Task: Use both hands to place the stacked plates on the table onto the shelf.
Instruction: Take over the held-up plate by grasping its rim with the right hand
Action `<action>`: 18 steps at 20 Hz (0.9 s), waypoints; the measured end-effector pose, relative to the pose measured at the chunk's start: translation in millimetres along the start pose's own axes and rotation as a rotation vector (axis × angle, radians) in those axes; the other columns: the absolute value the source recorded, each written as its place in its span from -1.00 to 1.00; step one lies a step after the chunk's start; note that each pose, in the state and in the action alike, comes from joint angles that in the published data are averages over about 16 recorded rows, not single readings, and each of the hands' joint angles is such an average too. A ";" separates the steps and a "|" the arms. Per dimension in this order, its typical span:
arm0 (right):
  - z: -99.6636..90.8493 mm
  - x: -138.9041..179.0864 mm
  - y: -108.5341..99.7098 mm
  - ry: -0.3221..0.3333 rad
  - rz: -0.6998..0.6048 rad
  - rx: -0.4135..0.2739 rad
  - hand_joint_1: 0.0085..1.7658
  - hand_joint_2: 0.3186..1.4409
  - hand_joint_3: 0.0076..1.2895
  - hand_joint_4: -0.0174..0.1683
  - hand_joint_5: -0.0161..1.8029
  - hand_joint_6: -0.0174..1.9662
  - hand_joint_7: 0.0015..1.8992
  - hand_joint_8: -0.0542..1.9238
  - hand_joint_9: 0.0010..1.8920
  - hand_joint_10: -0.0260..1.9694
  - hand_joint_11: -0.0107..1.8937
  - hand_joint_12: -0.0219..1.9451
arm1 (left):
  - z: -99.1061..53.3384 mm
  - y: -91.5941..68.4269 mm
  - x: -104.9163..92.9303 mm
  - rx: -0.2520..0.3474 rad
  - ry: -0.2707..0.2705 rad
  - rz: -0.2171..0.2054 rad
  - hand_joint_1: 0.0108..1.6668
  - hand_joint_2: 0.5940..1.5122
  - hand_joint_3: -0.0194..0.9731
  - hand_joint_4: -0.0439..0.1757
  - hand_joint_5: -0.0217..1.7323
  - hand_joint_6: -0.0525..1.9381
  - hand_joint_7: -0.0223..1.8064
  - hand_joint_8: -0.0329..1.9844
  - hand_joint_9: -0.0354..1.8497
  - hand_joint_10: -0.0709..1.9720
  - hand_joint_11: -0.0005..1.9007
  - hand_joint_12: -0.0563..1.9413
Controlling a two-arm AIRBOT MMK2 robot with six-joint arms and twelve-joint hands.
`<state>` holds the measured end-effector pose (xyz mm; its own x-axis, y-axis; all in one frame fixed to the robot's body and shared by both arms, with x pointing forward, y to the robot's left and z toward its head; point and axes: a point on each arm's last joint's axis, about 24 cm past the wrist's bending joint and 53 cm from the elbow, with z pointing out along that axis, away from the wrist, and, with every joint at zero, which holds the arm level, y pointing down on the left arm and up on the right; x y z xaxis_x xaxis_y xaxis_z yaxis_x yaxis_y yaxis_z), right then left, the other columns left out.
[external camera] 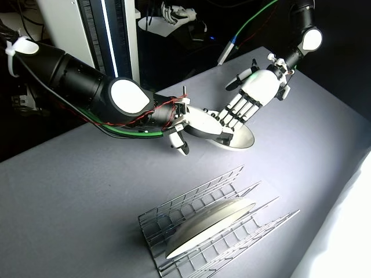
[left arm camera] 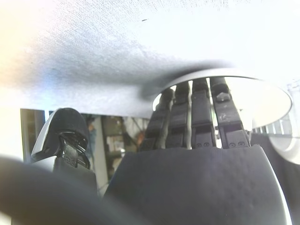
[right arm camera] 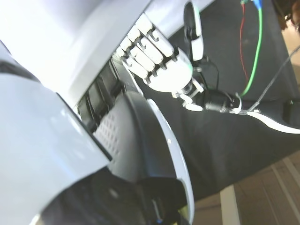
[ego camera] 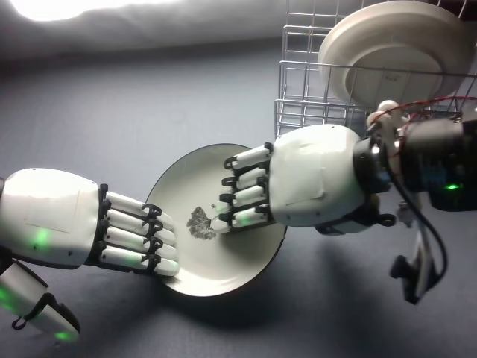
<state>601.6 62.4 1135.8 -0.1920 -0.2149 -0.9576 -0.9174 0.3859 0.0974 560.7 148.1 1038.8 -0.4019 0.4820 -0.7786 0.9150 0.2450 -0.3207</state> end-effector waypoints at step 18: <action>19.9 -19.5 10.1 -0.034 0.004 -0.006 0.48 0.29 -0.99 -0.79 -0.53 -0.96 -0.55 -0.94 -0.56 -0.94 -0.96 0.24 | -0.4 -0.3 4.4 0.001 0.004 -0.009 -0.99 0.35 -0.94 -0.69 -0.91 -0.99 -0.87 -0.98 -0.86 -0.95 -0.98 -0.77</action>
<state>603.0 88.3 1150.1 -0.1841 -0.1831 -0.9657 -0.9187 0.3813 0.1028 558.6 150.5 1035.7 -0.4101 0.4830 -0.7736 0.9114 0.2482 -0.3282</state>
